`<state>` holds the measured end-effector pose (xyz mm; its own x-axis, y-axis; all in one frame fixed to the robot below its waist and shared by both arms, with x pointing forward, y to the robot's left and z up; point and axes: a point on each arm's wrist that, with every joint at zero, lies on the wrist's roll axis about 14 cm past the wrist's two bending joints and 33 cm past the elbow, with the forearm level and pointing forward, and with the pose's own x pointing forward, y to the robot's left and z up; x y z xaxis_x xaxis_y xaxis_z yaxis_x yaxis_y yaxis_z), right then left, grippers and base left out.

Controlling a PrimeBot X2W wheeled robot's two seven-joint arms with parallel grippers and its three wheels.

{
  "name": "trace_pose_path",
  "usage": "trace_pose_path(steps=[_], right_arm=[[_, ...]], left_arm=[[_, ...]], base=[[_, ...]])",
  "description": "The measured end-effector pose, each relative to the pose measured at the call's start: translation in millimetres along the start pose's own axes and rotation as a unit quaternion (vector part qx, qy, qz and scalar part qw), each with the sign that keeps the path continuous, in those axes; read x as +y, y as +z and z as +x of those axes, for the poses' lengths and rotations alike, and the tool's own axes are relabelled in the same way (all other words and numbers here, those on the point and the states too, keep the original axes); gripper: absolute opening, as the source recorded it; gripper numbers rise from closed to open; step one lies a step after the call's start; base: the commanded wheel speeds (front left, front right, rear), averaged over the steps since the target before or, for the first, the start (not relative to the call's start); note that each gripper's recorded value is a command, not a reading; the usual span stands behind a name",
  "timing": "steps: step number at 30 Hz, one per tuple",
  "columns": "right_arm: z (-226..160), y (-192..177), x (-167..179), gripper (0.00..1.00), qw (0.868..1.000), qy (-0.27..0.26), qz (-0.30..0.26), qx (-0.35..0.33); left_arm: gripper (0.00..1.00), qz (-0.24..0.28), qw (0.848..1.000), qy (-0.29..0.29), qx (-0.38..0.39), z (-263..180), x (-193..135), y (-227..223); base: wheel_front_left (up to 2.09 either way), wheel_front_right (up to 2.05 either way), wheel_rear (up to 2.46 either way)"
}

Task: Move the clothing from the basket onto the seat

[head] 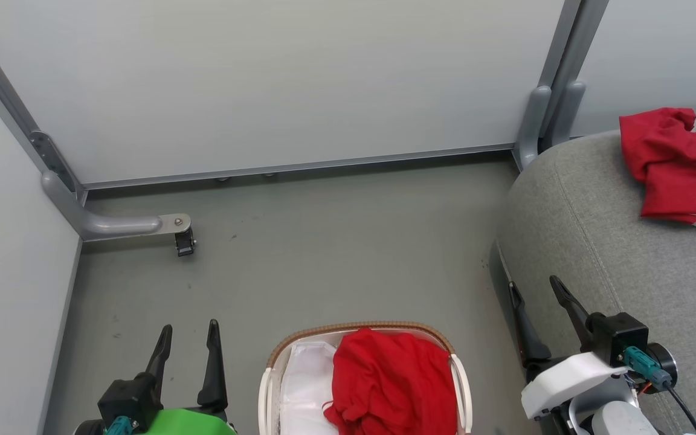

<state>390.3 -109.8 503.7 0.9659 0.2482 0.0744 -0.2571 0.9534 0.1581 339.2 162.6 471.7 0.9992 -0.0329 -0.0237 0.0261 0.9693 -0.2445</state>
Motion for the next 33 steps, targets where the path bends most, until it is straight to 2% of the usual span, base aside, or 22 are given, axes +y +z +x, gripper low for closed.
trace_pose_path(steps=[18, 23, 27, 33], right_arm=[[3.9, -0.3, -8.5, 1.00, 1.000, -0.010, -0.004, -0.001], [10.9, 0.6, -18.1, 1.00, 1.000, -0.021, -0.011, -0.003], [21.5, 6.0, -28.8, 1.00, 0.999, -0.032, -0.020, -0.013], [48.2, 21.4, -51.8, 1.00, 0.997, -0.055, -0.041, -0.043]], left_arm=[[1.00, 0.006, 1.000, -0.010, 0.010, 4.0, -5.2, -5.7], [1.00, 0.028, 0.998, -0.051, 0.018, 17.9, -24.8, -9.9], [1.00, 0.046, 0.993, -0.097, 0.056, 28.4, -47.0, -33.3], [1.00, 0.090, 0.969, -0.195, 0.120, 56.3, -90.8, -73.8]], base=[[0.00, 0.00, 0.00], [0.00, 0.00, 0.00], [0.00, 0.00, 0.00], [0.00, 0.00, 0.00]])
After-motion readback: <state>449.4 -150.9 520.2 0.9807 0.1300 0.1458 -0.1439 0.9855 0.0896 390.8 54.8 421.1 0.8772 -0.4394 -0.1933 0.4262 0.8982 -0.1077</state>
